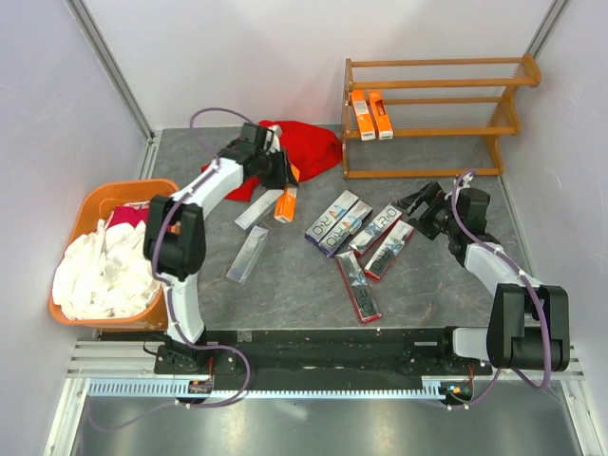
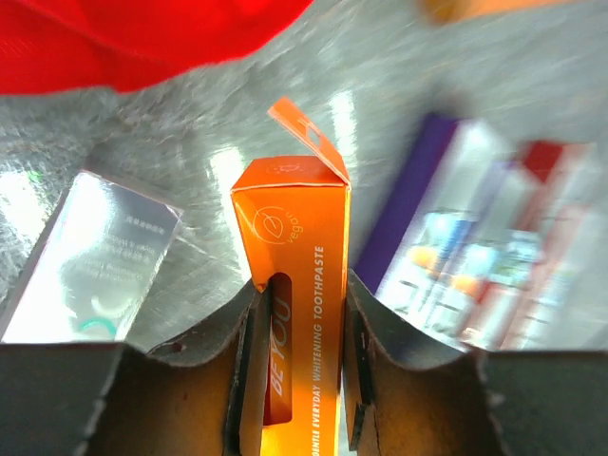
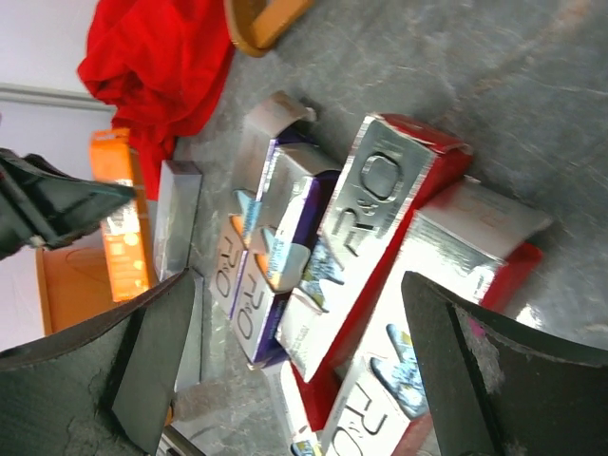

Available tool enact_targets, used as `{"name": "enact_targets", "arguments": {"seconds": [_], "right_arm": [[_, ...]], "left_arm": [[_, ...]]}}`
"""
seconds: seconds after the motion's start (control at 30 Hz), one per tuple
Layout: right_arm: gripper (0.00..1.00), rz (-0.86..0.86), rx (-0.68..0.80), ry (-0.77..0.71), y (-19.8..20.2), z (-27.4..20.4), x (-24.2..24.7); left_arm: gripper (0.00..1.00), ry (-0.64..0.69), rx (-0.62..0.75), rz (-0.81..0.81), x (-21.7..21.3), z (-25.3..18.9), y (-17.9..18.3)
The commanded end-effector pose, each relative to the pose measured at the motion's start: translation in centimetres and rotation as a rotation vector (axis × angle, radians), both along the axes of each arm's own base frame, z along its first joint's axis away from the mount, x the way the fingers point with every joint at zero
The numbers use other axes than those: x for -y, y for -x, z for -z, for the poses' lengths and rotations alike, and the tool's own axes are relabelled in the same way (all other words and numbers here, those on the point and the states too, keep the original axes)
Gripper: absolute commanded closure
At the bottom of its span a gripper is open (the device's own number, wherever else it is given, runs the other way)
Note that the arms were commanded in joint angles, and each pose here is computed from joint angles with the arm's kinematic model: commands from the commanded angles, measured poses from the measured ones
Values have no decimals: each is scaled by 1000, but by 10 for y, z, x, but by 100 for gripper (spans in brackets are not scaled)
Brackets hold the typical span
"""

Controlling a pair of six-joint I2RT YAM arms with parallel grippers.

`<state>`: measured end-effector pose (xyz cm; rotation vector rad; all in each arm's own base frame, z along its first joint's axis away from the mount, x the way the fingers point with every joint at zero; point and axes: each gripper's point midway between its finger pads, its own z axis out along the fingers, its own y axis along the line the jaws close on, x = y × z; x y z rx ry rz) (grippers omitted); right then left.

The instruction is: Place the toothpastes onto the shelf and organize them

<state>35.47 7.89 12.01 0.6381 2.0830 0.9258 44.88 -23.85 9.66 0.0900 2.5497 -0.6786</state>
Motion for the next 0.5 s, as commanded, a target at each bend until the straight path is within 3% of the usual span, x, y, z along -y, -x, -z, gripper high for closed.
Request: {"name": "enact_targets", "arguments": {"seconds": [0.0, 0.07, 0.1, 0.17, 0.2, 0.27, 0.47], "right_arm": [[2, -62, 132, 11, -12, -46, -19], [2, -74, 148, 6, -14, -54, -27], [2, -110, 164, -3, -13, -61, -43], [2, -143, 193, -14, -11, -71, -63], [2, -150, 197, -32, -10, -75, -70], [2, -176, 226, -51, -6, -83, -91], [2, -207, 294, -233, 8, -100, -139]], "left_arm": [[66, 374, 112, 25, 21, -102, 1], [66, 470, 88, -7, 8, -102, 5], [66, 598, 117, -5, 10, -132, 6], [66, 750, 43, -113, -5, -126, 11], [66, 825, 107, -113, -11, -130, 16], [68, 955, 71, -218, -23, -136, 18], [69, 1131, 144, -388, -43, -138, 31]]}}
